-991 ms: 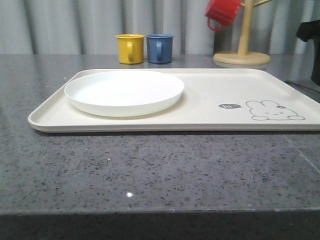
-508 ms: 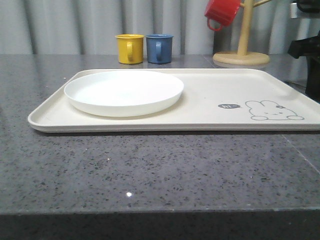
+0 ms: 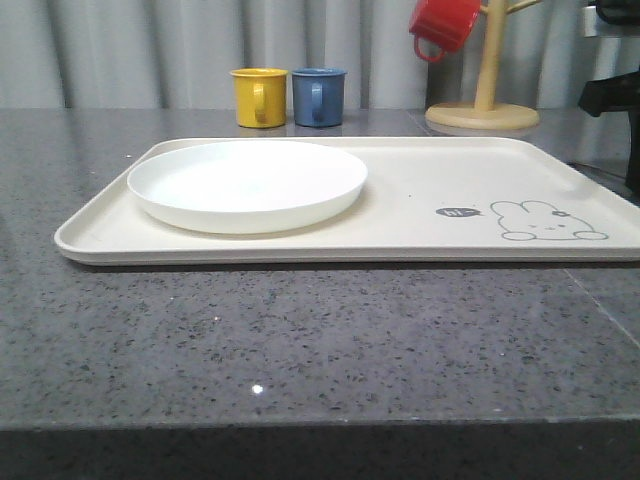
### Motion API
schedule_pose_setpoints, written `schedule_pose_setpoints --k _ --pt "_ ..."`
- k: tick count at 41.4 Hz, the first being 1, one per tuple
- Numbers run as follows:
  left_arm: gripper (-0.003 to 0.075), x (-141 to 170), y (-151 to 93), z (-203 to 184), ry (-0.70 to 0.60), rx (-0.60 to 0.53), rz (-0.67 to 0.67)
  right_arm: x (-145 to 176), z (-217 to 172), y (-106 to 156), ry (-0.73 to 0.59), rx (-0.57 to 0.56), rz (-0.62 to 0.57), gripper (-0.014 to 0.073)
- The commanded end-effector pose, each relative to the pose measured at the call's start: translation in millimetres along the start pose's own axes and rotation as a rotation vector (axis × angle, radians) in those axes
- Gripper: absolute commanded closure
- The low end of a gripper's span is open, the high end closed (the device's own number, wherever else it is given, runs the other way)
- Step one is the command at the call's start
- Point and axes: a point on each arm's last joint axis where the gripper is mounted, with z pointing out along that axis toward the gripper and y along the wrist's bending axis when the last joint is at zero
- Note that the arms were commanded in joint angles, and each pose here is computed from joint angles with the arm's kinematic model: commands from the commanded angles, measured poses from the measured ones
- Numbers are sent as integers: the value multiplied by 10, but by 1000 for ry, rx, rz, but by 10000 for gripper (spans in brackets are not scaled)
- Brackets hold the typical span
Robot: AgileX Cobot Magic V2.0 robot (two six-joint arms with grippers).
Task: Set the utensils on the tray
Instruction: 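Grasp the steel fork with the right gripper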
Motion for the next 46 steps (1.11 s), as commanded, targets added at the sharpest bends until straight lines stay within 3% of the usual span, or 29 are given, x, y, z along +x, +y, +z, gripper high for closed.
schedule_pose_setpoints --k 1,8,20,34,46 --pt "739 -157 17 -17 -99 -10 -17 -35 -403 -5 -119 43 65 654" --pt "739 -157 17 -17 -99 -10 -17 18 -656 63 -119 130 95 654" --pt "739 -157 17 -17 -99 -10 -17 -8 -829 614 -106 68 81 654" --pt "739 -157 17 -17 -99 -10 -17 -91 -657 1548 -86 -31 13 654" --pt "739 -157 17 -17 -99 -10 -17 -265 -458 1787 -83 -53 55 654"
